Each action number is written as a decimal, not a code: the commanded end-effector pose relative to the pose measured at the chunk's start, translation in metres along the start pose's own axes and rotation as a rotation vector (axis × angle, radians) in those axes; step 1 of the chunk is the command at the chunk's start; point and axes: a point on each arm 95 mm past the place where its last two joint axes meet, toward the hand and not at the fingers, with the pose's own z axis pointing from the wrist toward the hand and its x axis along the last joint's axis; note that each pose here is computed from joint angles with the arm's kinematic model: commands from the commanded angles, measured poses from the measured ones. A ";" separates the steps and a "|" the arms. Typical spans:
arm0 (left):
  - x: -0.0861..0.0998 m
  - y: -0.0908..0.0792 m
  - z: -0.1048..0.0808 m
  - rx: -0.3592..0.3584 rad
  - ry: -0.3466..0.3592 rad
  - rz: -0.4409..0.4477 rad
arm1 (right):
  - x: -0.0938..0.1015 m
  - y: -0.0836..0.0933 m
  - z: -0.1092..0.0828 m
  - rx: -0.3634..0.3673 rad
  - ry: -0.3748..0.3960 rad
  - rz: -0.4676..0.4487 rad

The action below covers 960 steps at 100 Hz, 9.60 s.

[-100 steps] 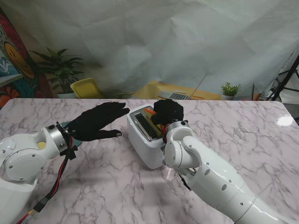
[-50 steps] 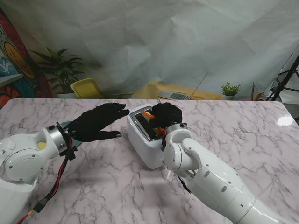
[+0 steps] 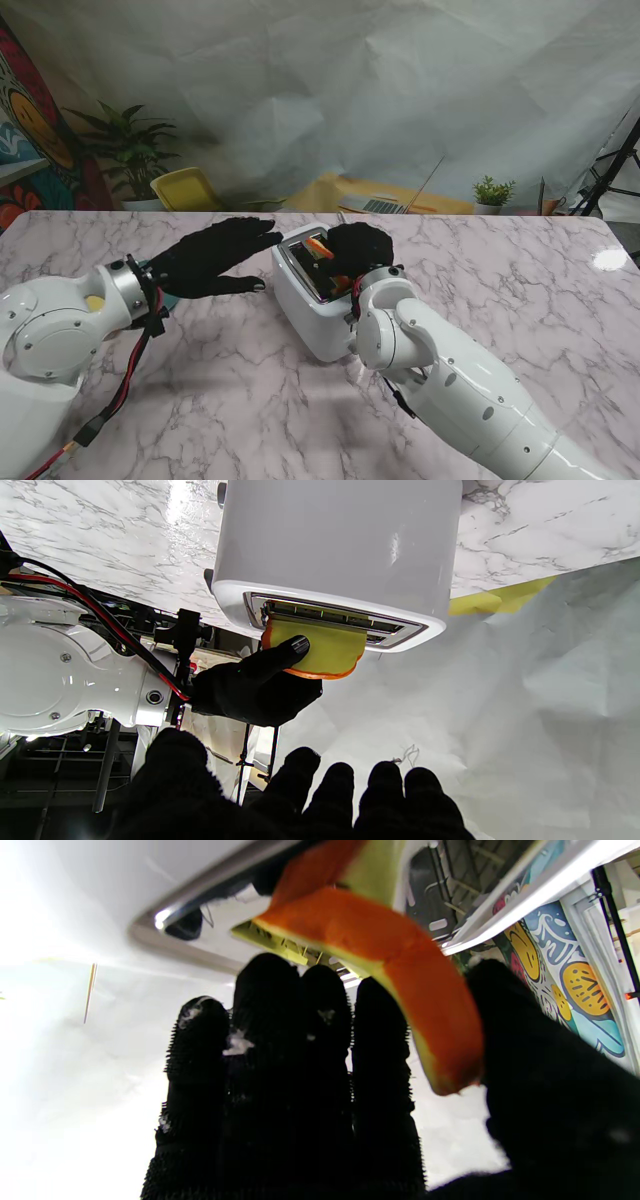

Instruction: Toast the toast slices

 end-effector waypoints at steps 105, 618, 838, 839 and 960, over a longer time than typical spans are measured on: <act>-0.001 -0.011 0.010 -0.009 0.008 0.018 | -0.010 0.032 -0.016 0.014 -0.013 -0.105; -0.189 0.126 -0.132 -0.246 -0.590 0.401 | -0.053 0.007 -0.191 -0.113 0.310 -0.098; -0.043 -0.012 0.072 0.453 0.040 0.063 | -0.061 0.028 -0.223 -0.131 0.375 -0.178; -0.043 -0.012 0.073 0.453 0.042 0.062 | -0.062 0.028 -0.223 -0.132 0.375 -0.177; -0.043 0.007 0.111 0.278 0.129 0.037 | -0.048 0.060 -0.229 -0.110 0.533 -0.231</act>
